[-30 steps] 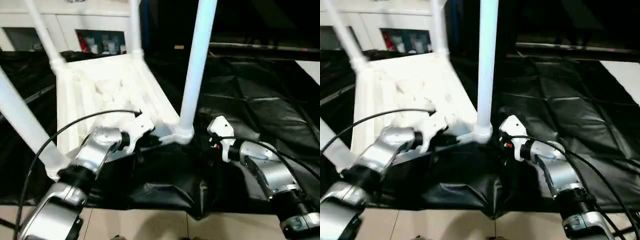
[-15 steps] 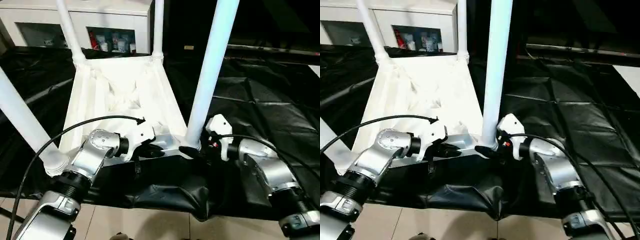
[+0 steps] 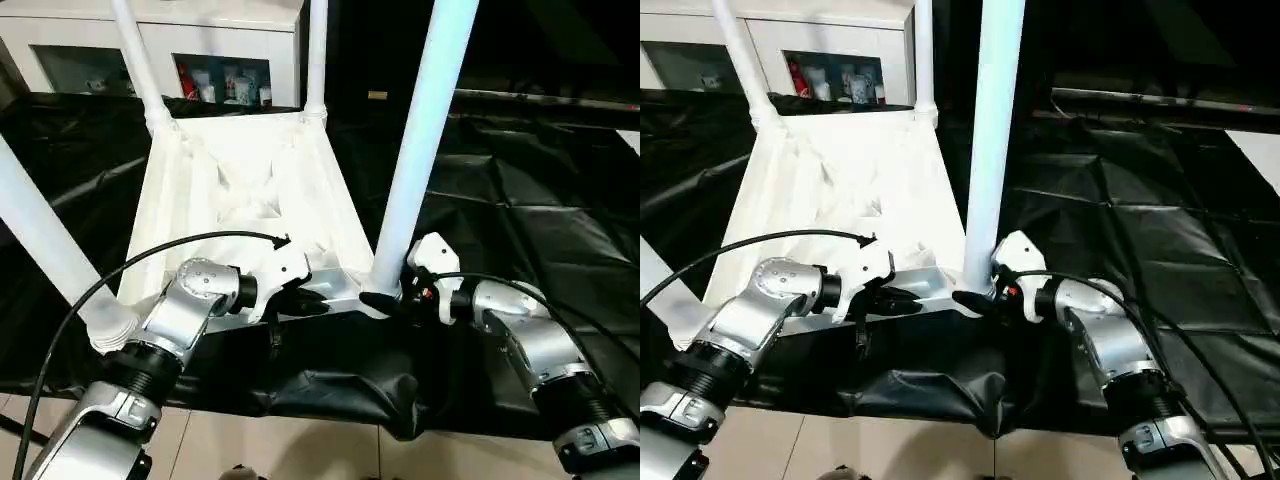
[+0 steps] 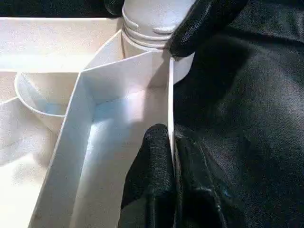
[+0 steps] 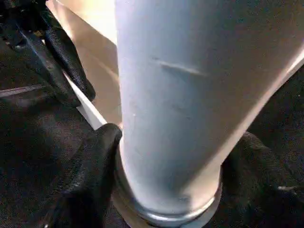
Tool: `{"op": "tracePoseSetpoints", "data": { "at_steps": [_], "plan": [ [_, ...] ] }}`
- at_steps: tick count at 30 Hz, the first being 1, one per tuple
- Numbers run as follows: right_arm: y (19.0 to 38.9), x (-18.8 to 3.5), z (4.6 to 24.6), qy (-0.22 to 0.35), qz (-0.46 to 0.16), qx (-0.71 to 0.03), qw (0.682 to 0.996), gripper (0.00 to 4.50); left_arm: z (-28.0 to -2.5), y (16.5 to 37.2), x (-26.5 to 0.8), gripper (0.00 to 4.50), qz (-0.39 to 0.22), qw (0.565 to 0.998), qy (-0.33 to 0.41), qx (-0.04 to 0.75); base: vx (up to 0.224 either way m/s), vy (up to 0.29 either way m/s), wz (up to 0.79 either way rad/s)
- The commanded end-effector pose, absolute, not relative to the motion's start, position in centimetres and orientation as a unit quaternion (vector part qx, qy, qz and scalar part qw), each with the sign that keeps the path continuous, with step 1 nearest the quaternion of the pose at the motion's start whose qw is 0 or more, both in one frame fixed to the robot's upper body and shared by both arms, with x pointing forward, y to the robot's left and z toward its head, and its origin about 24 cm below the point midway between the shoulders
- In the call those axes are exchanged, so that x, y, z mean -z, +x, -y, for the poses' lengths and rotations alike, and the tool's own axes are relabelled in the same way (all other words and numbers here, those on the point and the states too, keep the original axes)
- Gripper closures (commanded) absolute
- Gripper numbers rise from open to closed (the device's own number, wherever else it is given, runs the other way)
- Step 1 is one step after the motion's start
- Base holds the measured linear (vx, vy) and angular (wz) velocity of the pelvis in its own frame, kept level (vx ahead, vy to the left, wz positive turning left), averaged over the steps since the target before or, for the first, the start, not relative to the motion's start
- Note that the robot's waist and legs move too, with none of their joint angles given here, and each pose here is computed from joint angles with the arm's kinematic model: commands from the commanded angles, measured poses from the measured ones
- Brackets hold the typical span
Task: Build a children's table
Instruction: Rotate leg to tighten
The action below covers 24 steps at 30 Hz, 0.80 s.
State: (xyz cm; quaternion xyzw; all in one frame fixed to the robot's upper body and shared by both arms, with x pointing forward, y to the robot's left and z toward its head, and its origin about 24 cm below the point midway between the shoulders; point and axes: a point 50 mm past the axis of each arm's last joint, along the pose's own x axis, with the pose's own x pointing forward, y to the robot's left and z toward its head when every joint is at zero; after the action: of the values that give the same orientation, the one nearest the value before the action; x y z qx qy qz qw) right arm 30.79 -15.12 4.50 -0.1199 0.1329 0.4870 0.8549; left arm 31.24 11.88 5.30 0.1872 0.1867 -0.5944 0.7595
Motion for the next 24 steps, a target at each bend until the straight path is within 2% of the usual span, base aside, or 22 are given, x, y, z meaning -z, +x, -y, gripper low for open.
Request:
{"op": "tracePoseSetpoints", "data": {
  "at_steps": [1, 5, 8, 13, 16, 18, 20, 24],
  "plan": [
    [31.2, -4.8, 15.3, -0.132, -0.132, -0.480, 0.857, 1.65, -10.9, 31.4, -6.5, 4.50, -0.156, 0.753, 0.186, 0.612, 0.000, 0.000, 0.00],
    [31.3, -4.6, 15.3, -0.121, -0.130, -0.470, 0.864, 1.75, -11.0, 31.5, -6.4, 4.50, -0.157, 0.757, 0.184, 0.607, 0.000, 0.000, 0.00],
    [31.6, -3.3, 14.8, -0.057, -0.134, -0.394, 0.908, 1.77, -10.4, 32.3, -6.0, 4.50, -0.165, 0.786, 0.164, 0.573, 0.000, 0.000, 0.00],
    [31.8, -2.4, 14.0, -0.030, -0.143, -0.336, 0.930, 1.78, -9.6, 33.2, -5.8, 4.50, -0.170, 0.809, 0.163, 0.539, 0.000, 0.000, 0.00],
    [32.9, -0.7, 12.1, 0.009, -0.177, -0.164, 0.970, 1.78, -7.7, 35.0, -5.5, 4.50, -0.184, 0.864, 0.140, 0.448, 0.000, 0.000, 0.00],
    [33.2, -0.3, 11.0, 0.000, -0.188, -0.112, 0.976, 1.78, -6.9, 35.6, -5.5, 4.50, -0.190, 0.882, 0.139, 0.409, 0.000, 0.000, 0.00],
    [33.3, -0.3, 10.6, -0.006, -0.187, -0.104, 0.977, 1.78, -6.7, 35.7, -5.4, 4.50, -0.190, 0.887, 0.142, 0.396, 0.000, 0.000, 0.00],
    [34.0, -1.2, 8.3, -0.013, -0.177, -0.107, 0.978, 1.78, -5.8, 35.5, -5.0, 4.50, -0.197, 0.882, 0.150, 0.400, 0.000, 0.000, 0.00]
  ]
}}
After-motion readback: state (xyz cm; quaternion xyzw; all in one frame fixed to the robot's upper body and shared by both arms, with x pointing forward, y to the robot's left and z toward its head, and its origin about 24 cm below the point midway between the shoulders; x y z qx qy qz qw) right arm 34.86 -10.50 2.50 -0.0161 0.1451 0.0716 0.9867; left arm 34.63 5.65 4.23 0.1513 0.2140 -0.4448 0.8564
